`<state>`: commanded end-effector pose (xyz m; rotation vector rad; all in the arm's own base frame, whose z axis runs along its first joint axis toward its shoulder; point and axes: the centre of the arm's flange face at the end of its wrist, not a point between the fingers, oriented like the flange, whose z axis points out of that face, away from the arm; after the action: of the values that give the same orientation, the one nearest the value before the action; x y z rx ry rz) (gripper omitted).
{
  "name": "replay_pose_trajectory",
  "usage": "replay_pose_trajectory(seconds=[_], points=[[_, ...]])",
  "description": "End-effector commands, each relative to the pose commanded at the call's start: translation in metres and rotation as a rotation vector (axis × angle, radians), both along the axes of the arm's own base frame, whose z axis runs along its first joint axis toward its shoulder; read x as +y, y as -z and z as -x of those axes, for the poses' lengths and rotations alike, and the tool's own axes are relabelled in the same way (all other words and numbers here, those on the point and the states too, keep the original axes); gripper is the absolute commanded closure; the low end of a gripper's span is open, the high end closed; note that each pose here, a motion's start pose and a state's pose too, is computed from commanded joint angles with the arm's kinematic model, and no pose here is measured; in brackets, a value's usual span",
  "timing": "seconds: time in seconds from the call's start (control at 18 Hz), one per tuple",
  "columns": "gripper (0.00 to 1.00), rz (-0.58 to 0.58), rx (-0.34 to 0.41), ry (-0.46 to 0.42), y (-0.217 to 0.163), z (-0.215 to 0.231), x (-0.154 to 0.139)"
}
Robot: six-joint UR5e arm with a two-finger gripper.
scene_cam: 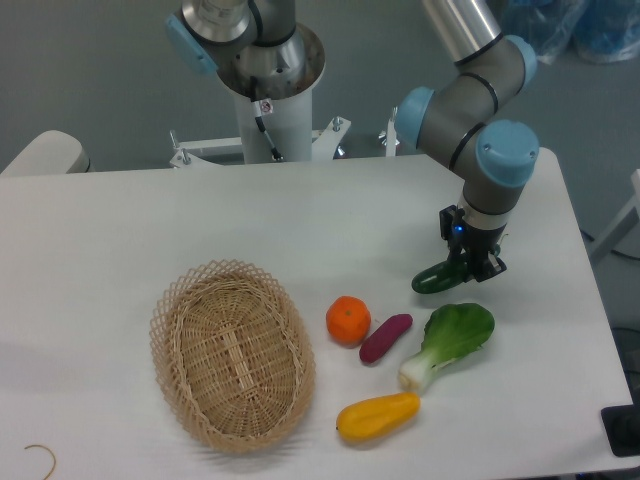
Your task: Place the cucumber on the table
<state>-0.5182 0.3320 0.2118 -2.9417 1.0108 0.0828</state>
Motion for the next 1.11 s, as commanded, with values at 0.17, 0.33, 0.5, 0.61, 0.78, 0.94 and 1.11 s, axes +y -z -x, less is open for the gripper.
replay_pose_trajectory(seconds=[0.17, 0.33, 0.5, 0.61, 0.78, 0.94, 1.11], points=[[0.00, -0.006, 0.018, -0.012, -0.007, 0.003, 0.003], [0.00, -0.021, 0.046, -0.058, -0.020, 0.004, 0.007], [0.00, -0.050, 0.095, -0.091, -0.051, -0.002, 0.023], [0.00, -0.077, 0.137, -0.110, -0.077, -0.013, 0.061], [0.00, -0.147, 0.198, -0.194, -0.120, -0.017, 0.104], [0.00, -0.196, 0.243, -0.193, -0.155, -0.016, 0.134], [0.00, -0.222, 0.270, -0.169, -0.180, -0.018, 0.155]])
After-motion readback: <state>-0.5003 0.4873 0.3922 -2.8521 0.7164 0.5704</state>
